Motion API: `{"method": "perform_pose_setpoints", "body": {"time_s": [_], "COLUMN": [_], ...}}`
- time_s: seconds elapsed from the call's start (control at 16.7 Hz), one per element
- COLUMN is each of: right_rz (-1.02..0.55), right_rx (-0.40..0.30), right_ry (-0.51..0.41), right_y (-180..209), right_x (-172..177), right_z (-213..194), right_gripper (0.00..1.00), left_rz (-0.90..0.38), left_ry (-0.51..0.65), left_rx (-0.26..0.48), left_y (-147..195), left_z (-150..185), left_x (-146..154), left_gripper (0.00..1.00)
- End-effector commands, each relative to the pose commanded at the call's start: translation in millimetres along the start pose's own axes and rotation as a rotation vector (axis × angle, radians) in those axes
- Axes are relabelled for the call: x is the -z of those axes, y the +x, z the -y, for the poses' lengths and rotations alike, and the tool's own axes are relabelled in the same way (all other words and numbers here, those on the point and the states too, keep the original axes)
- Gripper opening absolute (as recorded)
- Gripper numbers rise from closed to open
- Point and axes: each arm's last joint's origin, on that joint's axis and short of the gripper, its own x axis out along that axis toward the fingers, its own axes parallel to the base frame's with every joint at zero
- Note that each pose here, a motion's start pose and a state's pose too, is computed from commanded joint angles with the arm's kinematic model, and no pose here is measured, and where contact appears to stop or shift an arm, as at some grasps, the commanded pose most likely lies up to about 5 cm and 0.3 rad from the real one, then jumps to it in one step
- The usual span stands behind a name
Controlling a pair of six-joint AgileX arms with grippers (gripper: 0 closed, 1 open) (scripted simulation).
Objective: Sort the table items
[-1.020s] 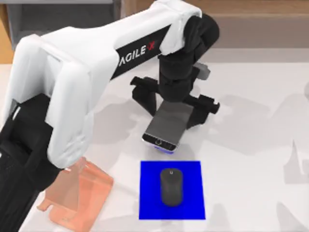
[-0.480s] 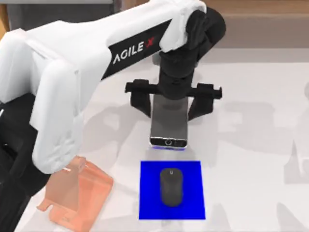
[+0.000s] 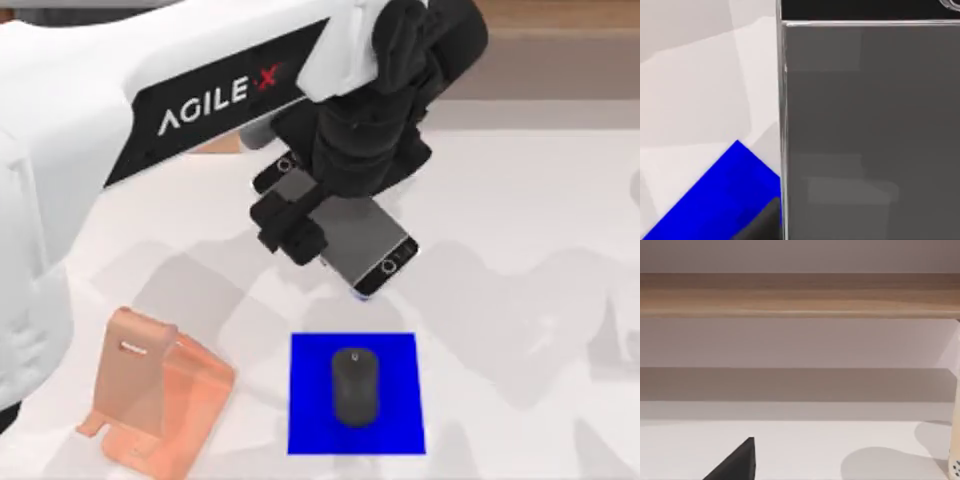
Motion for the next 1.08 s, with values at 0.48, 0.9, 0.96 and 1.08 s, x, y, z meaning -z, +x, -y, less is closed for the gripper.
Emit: {"method": "perform_pose_setpoints", "body": {"time_s": [0.48, 0.9, 0.96, 1.08], "right_rz": [0.0, 0.0, 0.0, 0.0], "right_rx": [0.0, 0.0, 0.0, 0.0], "right_ry": [0.0, 0.0, 0.0, 0.0], "right_y": [0, 0, 0, 0], "right_x": [0, 0, 0, 0], "right_z": [0, 0, 0, 0], "right_gripper": [1.0, 1.0, 1.0, 1.0], "left_rz": [0.026, -0.325, -0.407, -0.592], "left_ry": [-1.163, -2.263, -2.414, -2.706], "left_rx": [0.24, 0.447, 0.455, 0.446], "left_y": [-78, -114, -115, -115], "left_z": [-80, -178, -192, -219], "left_x": [12, 18, 18, 18], "left_gripper": [0.0, 0.0, 0.0, 0.0]}}
